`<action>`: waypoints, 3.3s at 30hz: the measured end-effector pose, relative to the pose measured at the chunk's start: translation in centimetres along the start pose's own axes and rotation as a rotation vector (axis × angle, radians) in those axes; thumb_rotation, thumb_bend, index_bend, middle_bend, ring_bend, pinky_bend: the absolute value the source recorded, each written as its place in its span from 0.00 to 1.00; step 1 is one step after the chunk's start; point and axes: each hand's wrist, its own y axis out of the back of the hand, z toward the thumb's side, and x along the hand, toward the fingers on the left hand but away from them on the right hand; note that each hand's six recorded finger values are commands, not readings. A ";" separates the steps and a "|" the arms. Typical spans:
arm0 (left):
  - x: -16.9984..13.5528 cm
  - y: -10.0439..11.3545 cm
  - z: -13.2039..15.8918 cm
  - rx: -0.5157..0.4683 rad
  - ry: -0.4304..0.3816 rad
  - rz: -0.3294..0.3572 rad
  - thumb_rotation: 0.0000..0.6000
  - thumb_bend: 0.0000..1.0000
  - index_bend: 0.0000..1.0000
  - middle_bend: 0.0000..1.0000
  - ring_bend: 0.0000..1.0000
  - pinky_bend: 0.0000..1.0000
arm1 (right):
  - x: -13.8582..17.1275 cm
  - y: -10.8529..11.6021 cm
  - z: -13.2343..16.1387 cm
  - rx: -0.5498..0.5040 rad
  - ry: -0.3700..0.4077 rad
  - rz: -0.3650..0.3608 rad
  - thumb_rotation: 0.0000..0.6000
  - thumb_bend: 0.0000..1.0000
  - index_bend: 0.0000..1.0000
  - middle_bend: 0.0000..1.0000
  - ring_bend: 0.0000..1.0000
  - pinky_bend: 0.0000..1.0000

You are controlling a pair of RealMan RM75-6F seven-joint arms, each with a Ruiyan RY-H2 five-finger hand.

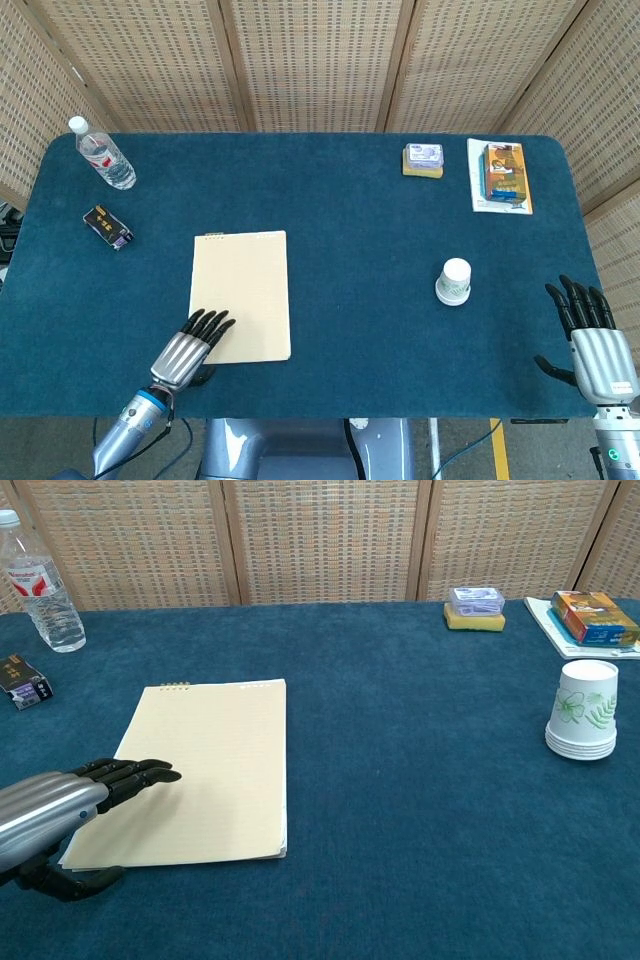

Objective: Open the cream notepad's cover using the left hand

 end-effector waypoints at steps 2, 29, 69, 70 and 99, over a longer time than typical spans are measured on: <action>0.1 -0.1 0.0 0.004 0.002 -0.002 1.00 0.40 0.00 0.00 0.00 0.00 | 0.0 -0.1 0.0 0.002 0.001 0.002 1.00 0.00 0.05 0.00 0.00 0.00; 0.4 -0.4 -0.9 0.009 0.021 -0.008 1.00 0.40 0.00 0.00 0.00 0.00 | -0.1 0.0 -0.2 -0.002 -0.008 0.000 1.00 0.00 0.05 0.00 0.00 0.00; 1.3 1.5 -1.0 0.029 0.041 -0.011 1.00 0.41 0.00 0.00 0.00 0.00 | -0.3 -0.1 -0.3 0.005 -0.014 0.002 1.00 0.00 0.05 0.00 0.00 0.00; 1.5 1.7 -1.0 0.030 0.041 -0.002 1.00 0.41 0.00 0.00 0.00 0.00 | -0.3 -0.1 -0.3 0.005 -0.014 0.002 1.00 0.00 0.05 0.00 0.00 0.00; 7.9 8.0 -2.2 0.047 0.104 0.084 1.00 0.44 0.49 0.35 0.26 0.23 | -0.7 -0.3 -0.9 0.001 -0.034 0.011 1.00 0.00 0.05 0.00 0.00 0.00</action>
